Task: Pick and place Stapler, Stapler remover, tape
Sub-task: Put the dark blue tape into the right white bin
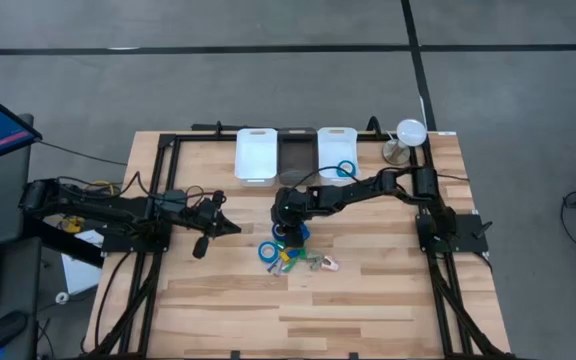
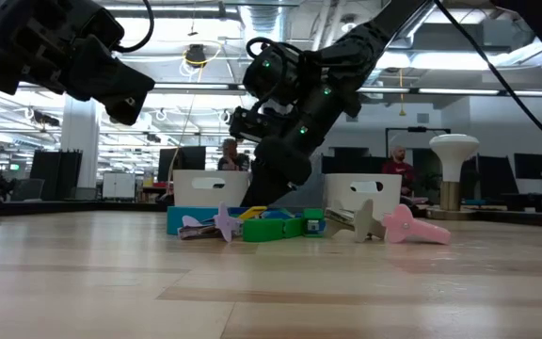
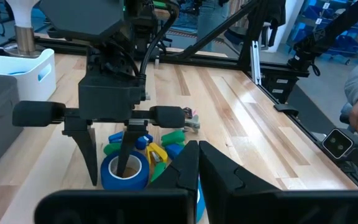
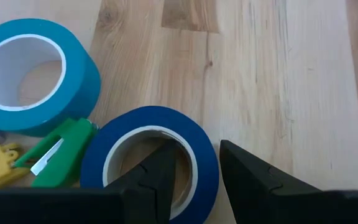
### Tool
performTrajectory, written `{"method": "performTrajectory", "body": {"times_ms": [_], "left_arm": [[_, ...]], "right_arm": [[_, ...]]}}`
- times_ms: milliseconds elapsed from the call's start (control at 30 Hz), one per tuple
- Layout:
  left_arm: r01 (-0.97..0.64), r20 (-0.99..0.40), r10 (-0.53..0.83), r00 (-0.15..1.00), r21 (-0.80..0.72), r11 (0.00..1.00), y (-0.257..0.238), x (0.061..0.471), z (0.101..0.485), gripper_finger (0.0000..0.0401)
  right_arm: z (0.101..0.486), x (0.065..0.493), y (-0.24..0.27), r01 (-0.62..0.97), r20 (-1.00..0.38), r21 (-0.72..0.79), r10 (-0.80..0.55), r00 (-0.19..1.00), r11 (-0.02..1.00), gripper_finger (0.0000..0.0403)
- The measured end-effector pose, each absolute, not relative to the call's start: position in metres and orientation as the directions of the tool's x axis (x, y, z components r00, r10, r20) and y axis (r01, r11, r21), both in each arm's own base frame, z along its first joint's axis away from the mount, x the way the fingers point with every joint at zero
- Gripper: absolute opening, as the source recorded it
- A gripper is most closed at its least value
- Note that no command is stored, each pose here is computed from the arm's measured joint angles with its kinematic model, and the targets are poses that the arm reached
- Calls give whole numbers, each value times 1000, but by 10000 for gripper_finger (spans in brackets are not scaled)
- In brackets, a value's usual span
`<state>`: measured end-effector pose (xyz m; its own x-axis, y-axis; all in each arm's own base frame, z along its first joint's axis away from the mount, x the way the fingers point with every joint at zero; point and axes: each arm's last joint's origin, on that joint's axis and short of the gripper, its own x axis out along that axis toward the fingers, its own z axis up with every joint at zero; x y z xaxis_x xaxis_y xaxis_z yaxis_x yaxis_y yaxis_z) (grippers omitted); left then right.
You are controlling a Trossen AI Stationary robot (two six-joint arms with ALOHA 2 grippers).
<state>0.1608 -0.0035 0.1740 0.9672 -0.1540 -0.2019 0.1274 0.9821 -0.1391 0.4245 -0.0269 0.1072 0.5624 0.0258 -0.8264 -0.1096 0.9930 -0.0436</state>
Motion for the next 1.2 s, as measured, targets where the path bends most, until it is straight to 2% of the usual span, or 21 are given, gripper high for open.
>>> {"method": "performTrajectory", "body": {"times_ms": [233,567,867,1200], "left_arm": [[127,-202,-154,967,-139,982,-4,161,174,4],[127,-202,-154,967,-139,982,-4,161,174,4],[127,-202,-154,967,-139,982,-4,161,174,4],[127,-202,-154,967,-139,982,-4,161,174,4]], "right_arm": [[107,424,-27,-107,-825,-47,22,565,993,114],[107,424,-27,-108,-825,-55,16,565,993,59],[111,427,-27,-108,-827,-54,16,562,993,60],[133,440,-28,-106,-860,-51,11,511,993,60]]}}
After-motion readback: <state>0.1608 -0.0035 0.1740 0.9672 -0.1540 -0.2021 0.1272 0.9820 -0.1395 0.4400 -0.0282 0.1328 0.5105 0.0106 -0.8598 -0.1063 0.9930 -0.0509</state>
